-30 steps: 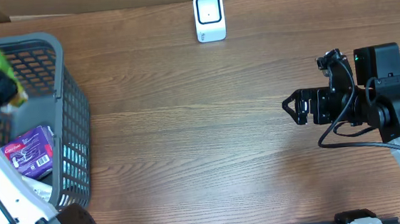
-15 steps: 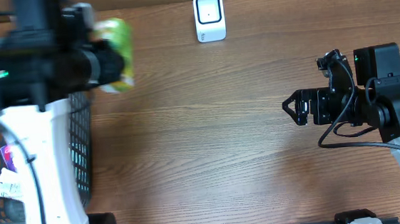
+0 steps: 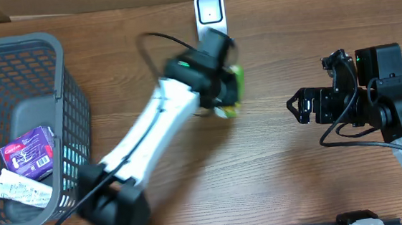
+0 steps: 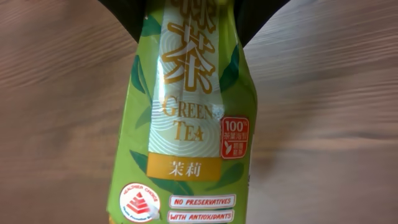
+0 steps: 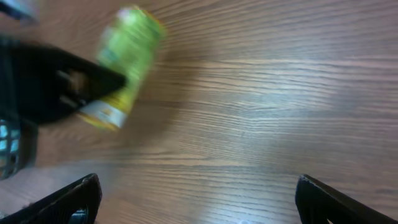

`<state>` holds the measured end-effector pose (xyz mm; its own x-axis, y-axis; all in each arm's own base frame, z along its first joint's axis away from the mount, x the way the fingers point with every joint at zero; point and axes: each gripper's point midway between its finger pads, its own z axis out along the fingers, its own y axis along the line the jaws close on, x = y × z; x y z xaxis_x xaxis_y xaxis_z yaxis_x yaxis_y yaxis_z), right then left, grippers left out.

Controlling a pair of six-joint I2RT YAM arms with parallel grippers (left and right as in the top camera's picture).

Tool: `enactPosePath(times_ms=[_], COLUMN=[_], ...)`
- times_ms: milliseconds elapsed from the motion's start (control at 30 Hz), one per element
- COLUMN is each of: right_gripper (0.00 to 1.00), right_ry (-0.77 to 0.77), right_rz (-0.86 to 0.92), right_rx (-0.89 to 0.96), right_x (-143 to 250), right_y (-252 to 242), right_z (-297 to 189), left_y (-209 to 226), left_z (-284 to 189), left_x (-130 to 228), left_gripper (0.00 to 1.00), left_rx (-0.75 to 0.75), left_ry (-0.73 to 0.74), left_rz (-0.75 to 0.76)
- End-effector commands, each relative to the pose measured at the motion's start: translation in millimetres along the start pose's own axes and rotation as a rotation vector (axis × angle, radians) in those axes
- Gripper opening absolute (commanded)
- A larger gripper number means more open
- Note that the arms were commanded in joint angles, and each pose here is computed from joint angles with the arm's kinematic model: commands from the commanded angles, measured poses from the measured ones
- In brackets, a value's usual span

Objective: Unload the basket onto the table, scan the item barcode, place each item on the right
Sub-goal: 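Carry the green tea box to the table center and release it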

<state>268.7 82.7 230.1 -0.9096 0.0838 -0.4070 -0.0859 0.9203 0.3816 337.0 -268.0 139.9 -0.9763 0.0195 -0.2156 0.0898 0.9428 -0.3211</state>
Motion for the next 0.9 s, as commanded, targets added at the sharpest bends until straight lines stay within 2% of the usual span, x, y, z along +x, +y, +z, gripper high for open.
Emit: enactPosePath(times_ms=[0, 100, 233, 333, 400, 567, 700, 767, 833, 867], right_gripper=[1.00, 1.00, 1.00, 1.00, 1.00, 1.00, 1.00, 1.00, 1.00, 1.00], right_ry=[-0.060, -0.119, -0.179, -0.223, -0.250, -0.291, -0.301, -0.301, -0.300, -0.300], right_rz=[0.168, 0.332, 0.464, 0.540, 0.588, 0.678, 0.699, 0.699, 0.699, 0.699], right_rx=[0.152, 0.300, 0.370, 0.403, 0.423, 0.465, 0.475, 0.475, 0.475, 0.475], right_x=[-10, -13, -19, -23, -23, -20, -19, -19, -19, -19], right_y=[-27, -60, -92, -116, -131, -158, -164, -164, -164, -164], right_z=[-7, -16, -29, -40, -48, -63, -67, -67, -67, -67], left_y=[-13, -13, -9, -6, -4, -6, -23, -34, -44, -48], left_z=[41, 72, 98, 115, 122, 124, 108, 91, 67, 54], left_x=[23, 38, 51, 55, 58, 56, 44, 33, 21, 14], left_gripper=[0.25, 0.23, 0.24, 0.28, 0.35, 0.38, 0.42, 0.51, 0.73, 0.91], left_rx=[-0.023, -0.057, -0.089, -0.103, -0.110, -0.101, -0.048, -0.032, -0.012, -0.005], left_ry=[0.076, 0.141, 0.192, 0.212, 0.223, 0.221, 0.205, 0.184, 0.163, 0.151], left_rz=[-0.043, -0.034, -0.024, -0.022, -0.023, -0.010, 0.067, 0.121, 0.193, 0.221])
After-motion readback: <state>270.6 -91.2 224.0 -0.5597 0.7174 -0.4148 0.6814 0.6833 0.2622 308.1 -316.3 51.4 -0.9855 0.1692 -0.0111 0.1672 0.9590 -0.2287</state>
